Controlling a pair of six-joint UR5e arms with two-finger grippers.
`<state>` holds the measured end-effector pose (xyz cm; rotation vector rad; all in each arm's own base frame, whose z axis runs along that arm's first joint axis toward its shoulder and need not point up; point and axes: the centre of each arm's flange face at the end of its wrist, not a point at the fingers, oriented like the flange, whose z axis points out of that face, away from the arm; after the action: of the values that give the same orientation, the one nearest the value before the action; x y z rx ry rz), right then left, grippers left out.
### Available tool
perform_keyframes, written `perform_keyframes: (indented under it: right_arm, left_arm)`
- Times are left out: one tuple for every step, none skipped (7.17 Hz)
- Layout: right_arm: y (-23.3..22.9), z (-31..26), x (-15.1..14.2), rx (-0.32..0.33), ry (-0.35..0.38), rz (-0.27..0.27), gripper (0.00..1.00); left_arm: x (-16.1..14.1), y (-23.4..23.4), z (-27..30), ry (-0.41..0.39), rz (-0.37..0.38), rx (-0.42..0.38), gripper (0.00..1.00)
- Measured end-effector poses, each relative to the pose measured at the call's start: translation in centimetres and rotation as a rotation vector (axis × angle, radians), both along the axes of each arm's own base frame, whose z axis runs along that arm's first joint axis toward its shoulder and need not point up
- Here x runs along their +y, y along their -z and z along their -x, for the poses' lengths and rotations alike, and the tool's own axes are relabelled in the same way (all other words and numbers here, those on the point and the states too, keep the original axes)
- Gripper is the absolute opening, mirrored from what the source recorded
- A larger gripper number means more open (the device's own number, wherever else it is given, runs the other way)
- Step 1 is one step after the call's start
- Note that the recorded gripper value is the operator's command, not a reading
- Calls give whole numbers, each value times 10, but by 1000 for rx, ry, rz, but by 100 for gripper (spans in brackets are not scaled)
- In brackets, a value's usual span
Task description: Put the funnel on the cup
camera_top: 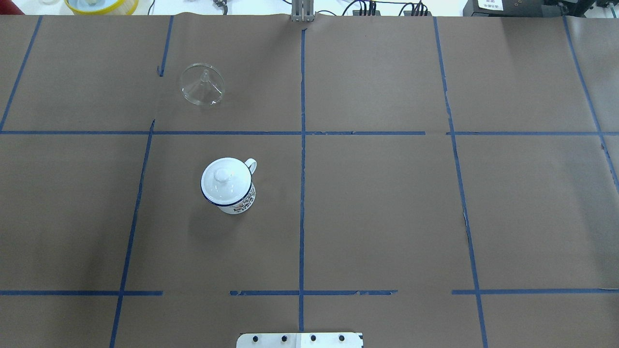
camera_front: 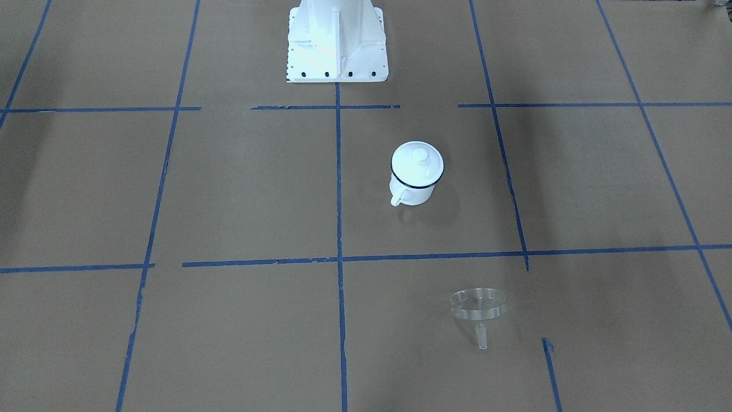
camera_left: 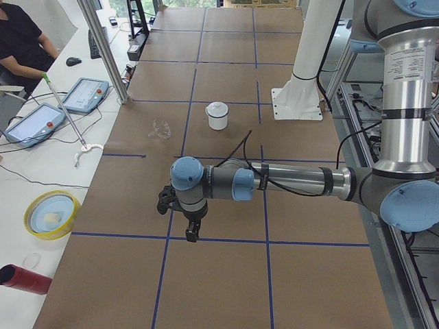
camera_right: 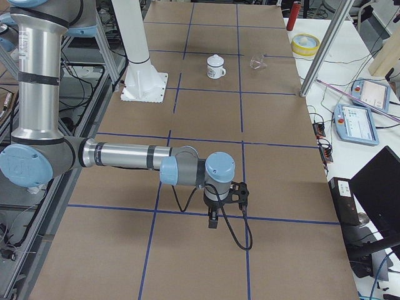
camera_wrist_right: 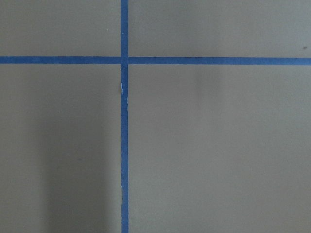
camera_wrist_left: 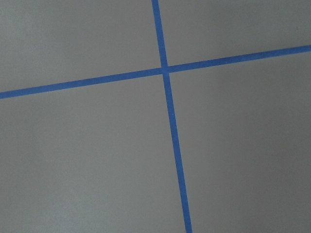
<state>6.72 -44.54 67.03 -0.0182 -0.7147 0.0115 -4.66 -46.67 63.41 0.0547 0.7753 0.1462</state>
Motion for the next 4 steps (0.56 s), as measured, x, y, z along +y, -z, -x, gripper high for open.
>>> perform_keyframes:
  right_arm:
    - [0, 0, 0, 0, 0, 0, 100]
    - [0, 0, 0, 0, 0, 0, 100]
    - [0, 0, 0, 0, 0, 1, 100]
    - [0, 0, 0, 0, 0, 1, 100]
  left_arm:
    - [0, 0, 0, 0, 0, 0, 100]
    - [-1, 1, -1, 0, 0, 0, 100]
    - [-1, 1, -1, 0, 0, 0, 100]
    - [-4, 4, -1, 3, 0, 0, 100]
